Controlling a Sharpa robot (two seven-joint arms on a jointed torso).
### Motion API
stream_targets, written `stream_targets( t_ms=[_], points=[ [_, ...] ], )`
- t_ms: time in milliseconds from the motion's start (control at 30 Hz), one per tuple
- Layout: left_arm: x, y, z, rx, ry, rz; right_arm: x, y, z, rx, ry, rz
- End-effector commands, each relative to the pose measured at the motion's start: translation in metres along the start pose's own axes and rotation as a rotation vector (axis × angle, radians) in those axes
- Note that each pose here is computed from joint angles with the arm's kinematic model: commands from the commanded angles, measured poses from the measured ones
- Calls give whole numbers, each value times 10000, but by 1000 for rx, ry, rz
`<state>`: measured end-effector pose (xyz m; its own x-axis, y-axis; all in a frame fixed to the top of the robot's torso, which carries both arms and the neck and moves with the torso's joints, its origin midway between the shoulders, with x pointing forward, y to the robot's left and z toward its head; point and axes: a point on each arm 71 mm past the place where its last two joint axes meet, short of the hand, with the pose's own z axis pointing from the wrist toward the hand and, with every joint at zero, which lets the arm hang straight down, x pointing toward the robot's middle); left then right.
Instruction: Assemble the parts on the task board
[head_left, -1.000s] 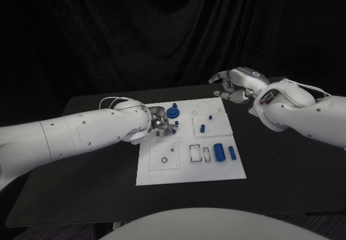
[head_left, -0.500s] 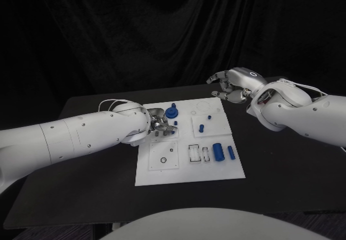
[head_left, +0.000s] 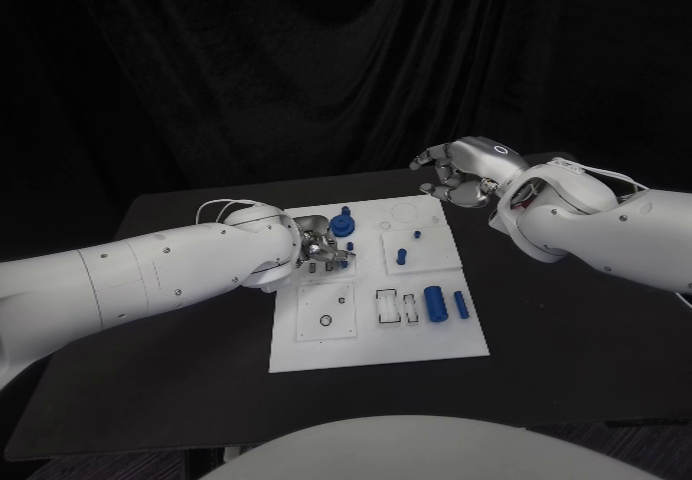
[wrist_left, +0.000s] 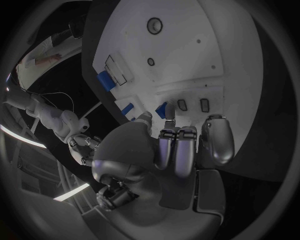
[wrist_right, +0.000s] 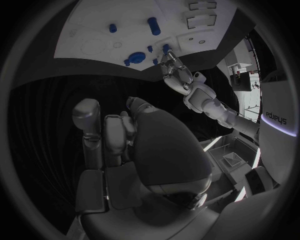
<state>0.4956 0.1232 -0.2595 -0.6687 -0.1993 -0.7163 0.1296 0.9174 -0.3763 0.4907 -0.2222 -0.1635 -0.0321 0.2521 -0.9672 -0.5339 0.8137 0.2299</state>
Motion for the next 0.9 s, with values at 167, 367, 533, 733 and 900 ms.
stream_targets(
  t_ms=[167,367,533,733,900],
  points=[
    [0,-21,20,14,-3,-2,42,-5,-4,27,31,2],
    [-1,-28,35,28,-4,-3,65,13,-8,28,45,6],
    [12,-36,52,35,-5,-4,86,35,-12,25,54,10],
    [26,-43,64,41,-7,-7,95,48,-14,23,57,13],
    [28,-41,73,43,-11,-9,98,49,-15,23,59,13]
  ],
)
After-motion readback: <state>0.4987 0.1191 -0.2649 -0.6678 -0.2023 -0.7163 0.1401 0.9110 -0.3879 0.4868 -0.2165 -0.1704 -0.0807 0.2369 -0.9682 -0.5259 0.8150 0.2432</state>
